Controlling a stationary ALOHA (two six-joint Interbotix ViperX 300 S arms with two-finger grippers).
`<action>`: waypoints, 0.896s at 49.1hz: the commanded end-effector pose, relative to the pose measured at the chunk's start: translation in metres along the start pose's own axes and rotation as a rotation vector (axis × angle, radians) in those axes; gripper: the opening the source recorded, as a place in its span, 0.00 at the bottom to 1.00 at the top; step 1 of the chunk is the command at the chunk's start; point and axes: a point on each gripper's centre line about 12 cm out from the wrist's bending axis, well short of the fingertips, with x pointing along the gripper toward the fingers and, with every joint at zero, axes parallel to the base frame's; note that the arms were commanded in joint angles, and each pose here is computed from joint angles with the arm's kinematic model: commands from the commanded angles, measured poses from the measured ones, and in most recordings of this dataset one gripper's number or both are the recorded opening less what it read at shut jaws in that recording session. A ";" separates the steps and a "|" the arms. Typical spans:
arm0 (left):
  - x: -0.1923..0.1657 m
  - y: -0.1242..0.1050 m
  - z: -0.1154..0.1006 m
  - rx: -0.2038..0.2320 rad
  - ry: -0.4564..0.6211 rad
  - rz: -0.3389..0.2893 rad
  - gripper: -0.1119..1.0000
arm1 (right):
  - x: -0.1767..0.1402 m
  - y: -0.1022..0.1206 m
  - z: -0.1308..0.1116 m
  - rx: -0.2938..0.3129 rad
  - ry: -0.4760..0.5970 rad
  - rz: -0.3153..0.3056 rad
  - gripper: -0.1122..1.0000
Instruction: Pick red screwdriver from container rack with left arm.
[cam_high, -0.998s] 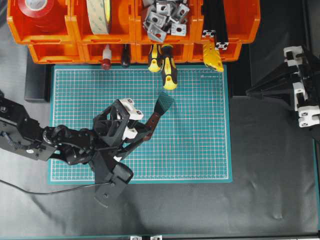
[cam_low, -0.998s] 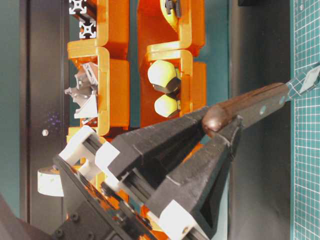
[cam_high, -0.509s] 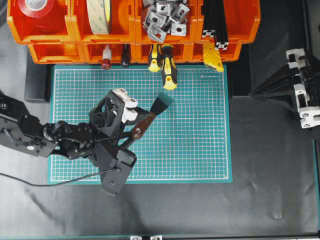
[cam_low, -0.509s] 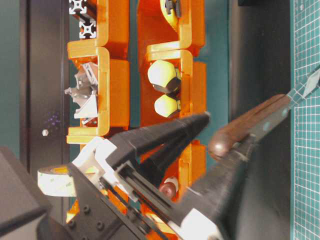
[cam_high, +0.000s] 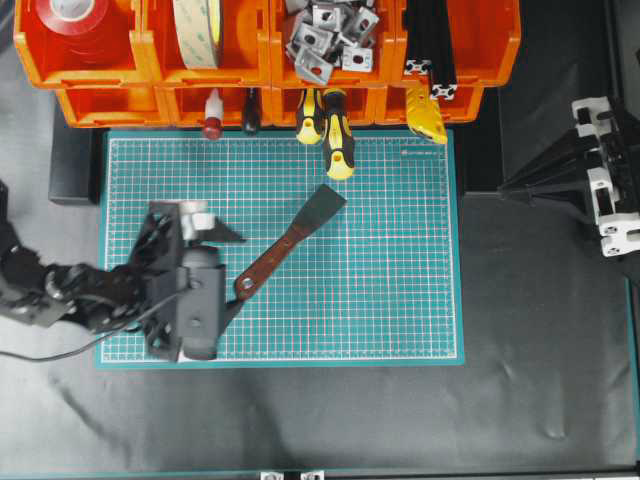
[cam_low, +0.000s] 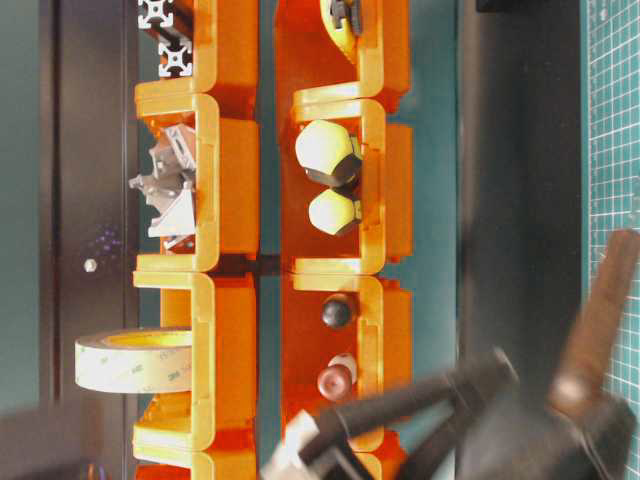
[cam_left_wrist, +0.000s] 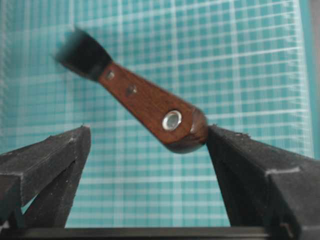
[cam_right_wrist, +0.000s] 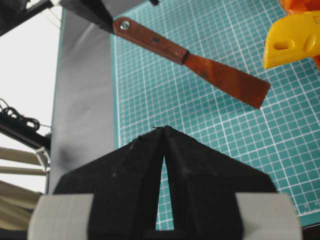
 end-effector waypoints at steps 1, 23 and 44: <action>-0.013 -0.003 0.002 -0.057 -0.028 -0.022 0.90 | 0.000 0.006 0.010 -0.005 -0.021 0.013 0.10; -0.060 0.004 0.030 -0.132 -0.166 -0.075 0.89 | -0.001 0.006 0.009 -0.007 -0.024 0.016 0.11; -0.178 0.074 0.012 -0.275 -0.455 -0.114 0.89 | -0.006 0.012 0.029 -0.087 -0.192 0.061 0.11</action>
